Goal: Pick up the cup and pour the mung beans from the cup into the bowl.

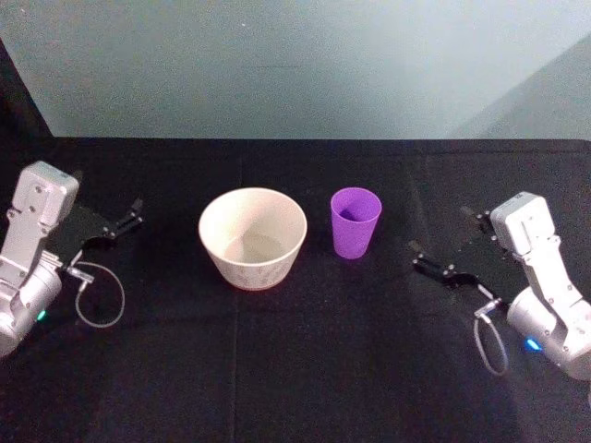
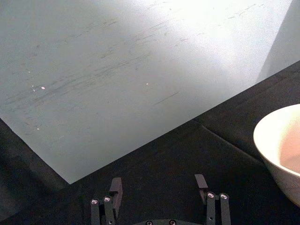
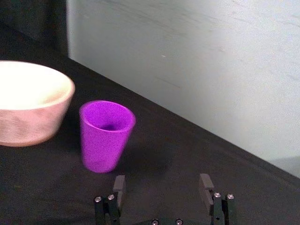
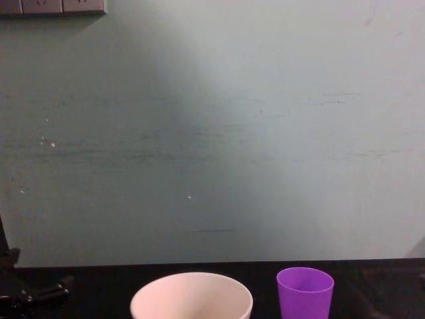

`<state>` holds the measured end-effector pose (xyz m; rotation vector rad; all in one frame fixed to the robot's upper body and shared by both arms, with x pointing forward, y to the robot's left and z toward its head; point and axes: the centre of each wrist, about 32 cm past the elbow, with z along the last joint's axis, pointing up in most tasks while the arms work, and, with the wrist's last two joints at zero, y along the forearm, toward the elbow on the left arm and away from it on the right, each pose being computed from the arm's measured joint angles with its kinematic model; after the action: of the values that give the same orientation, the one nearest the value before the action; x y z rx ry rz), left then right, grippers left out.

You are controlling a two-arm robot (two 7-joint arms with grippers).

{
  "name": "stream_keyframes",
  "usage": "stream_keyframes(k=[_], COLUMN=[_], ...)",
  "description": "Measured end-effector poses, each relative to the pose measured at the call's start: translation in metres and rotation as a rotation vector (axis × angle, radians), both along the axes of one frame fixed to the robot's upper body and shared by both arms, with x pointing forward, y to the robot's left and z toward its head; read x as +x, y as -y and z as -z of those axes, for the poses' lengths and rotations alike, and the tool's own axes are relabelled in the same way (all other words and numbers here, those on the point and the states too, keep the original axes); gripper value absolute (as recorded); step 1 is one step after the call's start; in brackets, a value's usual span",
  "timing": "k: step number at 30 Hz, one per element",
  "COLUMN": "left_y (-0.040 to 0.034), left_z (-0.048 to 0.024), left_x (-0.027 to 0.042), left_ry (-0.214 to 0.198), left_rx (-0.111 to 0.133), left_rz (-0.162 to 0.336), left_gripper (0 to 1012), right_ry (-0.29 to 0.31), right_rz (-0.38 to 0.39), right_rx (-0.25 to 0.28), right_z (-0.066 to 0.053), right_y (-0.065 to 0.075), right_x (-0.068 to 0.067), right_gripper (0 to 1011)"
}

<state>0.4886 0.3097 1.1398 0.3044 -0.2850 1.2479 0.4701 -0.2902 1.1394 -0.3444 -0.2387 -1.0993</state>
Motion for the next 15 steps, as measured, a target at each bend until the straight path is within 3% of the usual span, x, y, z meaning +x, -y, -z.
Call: stream_keyframes(k=[6, 7, 15], left_y=[0.0, 0.0, 0.0], left_z=[0.0, 0.0, 0.0], left_x=[0.0, 0.0, 0.0], left_ry=[0.0, 0.0, 0.0], left_rx=[0.0, 0.0, 0.0], left_rz=[0.0, 0.0, 0.0], left_gripper=[1000, 1000, 1000], right_ry=[-0.028, -0.04, -0.066], right_rz=[-0.066, -0.089, -0.154], right_rx=[0.067, 0.097, 0.167], right_z=[0.006, 0.009, 0.014], right_y=[-0.006, -0.008, -0.017], right_x=[0.003, 0.007, 0.024], right_gripper=[1002, 1003, 1002])
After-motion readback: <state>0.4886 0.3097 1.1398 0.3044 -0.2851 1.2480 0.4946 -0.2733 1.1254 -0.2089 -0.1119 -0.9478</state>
